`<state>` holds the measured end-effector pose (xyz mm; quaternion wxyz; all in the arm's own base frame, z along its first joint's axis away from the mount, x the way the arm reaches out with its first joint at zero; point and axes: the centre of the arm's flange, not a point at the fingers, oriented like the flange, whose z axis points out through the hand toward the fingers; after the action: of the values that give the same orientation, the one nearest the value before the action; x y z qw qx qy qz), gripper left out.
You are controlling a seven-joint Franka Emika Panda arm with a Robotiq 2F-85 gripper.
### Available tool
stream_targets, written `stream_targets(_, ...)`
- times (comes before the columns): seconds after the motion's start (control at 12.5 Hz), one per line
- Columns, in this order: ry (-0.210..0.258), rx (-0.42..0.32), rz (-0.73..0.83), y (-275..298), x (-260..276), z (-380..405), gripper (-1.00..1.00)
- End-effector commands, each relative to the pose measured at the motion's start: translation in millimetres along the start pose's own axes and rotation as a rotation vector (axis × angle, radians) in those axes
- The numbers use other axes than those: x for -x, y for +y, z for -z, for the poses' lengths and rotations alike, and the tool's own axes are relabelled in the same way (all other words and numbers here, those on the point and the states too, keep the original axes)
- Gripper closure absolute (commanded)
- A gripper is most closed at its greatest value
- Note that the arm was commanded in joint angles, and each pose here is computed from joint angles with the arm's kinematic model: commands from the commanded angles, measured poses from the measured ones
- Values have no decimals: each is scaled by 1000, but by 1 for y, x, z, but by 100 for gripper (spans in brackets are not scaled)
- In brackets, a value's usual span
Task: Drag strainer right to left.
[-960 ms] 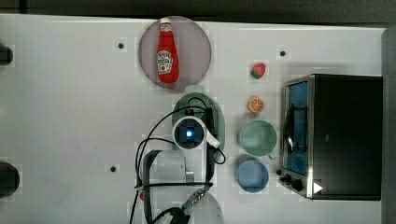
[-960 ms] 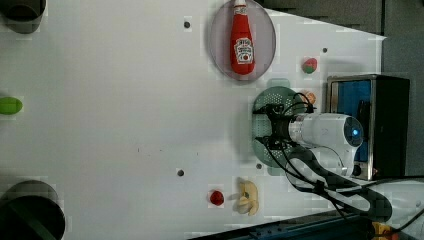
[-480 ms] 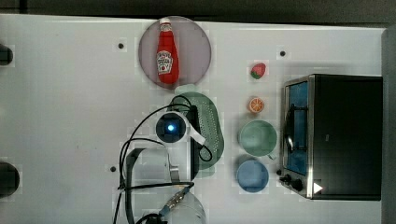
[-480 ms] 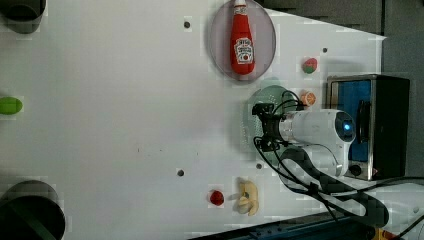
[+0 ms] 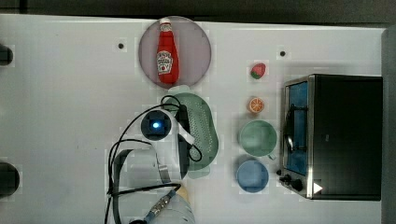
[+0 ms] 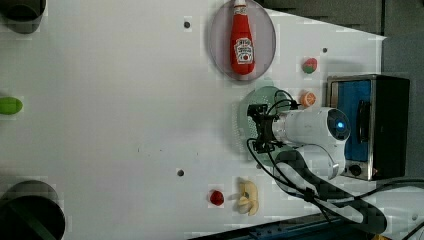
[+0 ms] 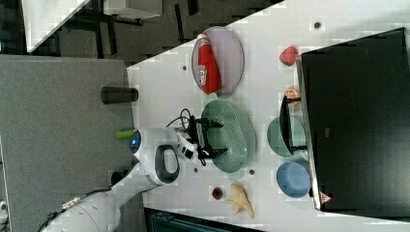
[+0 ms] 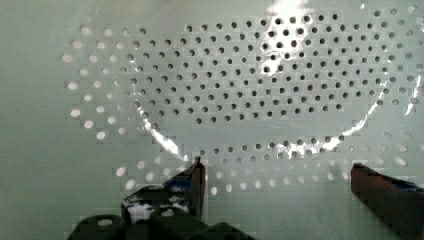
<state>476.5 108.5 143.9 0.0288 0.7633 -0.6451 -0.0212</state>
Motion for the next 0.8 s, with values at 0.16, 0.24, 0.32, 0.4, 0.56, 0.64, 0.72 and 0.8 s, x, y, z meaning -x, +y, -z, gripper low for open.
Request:
stream_targets(0.16,-1,-1,-105,0,48,8,-100)
stream_targets(0.24,1,6,-128,0,57,10,-100)
stream_targets(0.32,2,11,-141,-1,67,11,-100)
stream_targets(0.4,2,13,-145,-2,77,14,-100)
stream_targets(0.56,0,18,-158,-4,96,18,-100)
stream_targets(0.64,0,19,-163,-6,105,20,-100)
stream_targets(0.72,-5,15,-166,-8,114,22,-100)
stream_targets(0.8,-8,18,-169,-8,123,23,-100)
